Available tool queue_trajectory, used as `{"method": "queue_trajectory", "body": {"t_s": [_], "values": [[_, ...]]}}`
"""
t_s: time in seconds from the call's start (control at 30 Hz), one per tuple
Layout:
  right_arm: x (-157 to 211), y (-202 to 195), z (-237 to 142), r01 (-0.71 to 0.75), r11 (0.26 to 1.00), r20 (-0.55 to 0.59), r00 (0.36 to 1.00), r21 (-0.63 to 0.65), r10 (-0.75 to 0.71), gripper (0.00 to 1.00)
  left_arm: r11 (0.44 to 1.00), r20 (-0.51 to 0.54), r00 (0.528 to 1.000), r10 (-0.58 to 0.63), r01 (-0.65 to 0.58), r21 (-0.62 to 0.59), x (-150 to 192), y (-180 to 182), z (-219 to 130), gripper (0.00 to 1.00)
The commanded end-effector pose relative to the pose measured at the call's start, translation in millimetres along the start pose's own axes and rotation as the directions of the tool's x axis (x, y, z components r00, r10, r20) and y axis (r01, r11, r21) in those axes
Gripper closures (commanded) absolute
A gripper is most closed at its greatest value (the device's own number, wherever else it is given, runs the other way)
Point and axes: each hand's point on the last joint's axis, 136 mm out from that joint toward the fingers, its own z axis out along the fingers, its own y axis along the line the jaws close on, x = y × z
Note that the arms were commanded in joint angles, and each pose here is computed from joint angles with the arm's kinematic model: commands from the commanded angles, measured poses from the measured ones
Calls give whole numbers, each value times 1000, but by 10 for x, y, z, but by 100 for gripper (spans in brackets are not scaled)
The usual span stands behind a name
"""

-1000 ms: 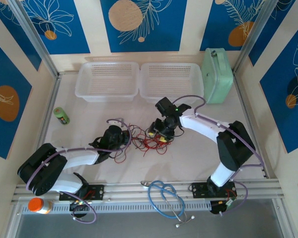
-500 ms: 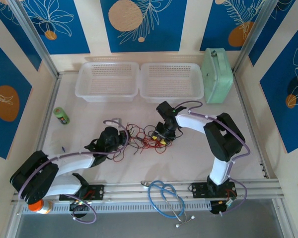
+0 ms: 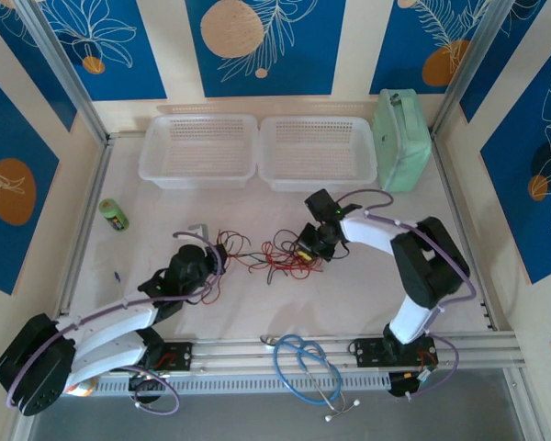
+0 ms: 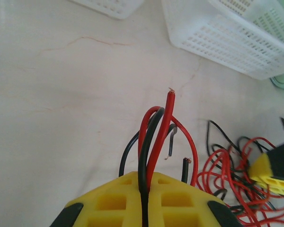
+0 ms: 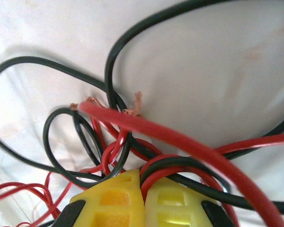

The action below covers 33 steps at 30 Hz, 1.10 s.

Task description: Untangle the cables

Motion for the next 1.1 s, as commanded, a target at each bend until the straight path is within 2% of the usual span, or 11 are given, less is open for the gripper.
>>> {"method": "queue_trajectory", "body": {"t_s": [0.0,0.1,0.27,0.43,0.6,0.77,0.9,1.0,1.07], "values": [[-133,-65,-115,-61,996,109,992,-64,67,100,995,22,1000,-3,5,-99,20,216,-11,98],[-130,-66,-134,-78,989,134,986,-125,95,100,995,-1,1000,-15,15,-98,83,214,52,83],[-121,-95,-154,-60,989,154,985,-138,81,100,1000,-13,1000,-16,16,-8,81,19,124,47],[-156,-126,-251,-9,991,194,980,-135,35,100,998,-23,998,64,-63,27,-135,-224,70,30],[-181,-89,-350,85,988,218,974,-133,-55,100,982,-136,974,181,-172,71,-338,-611,10,26],[-171,-87,-358,147,981,223,968,-129,-115,100,948,-277,912,302,-255,192,-347,-1050,112,20],[-165,-117,-338,148,980,221,968,-134,-116,100,928,-398,842,364,-291,233,-132,-1156,423,29],[-160,-127,-346,148,980,224,968,-136,-115,100,919,-438,819,370,-253,303,68,-1268,661,34],[-164,-125,-365,149,979,230,966,-136,-115,100,906,-480,788,385,-225,358,224,-1347,773,36]]}}
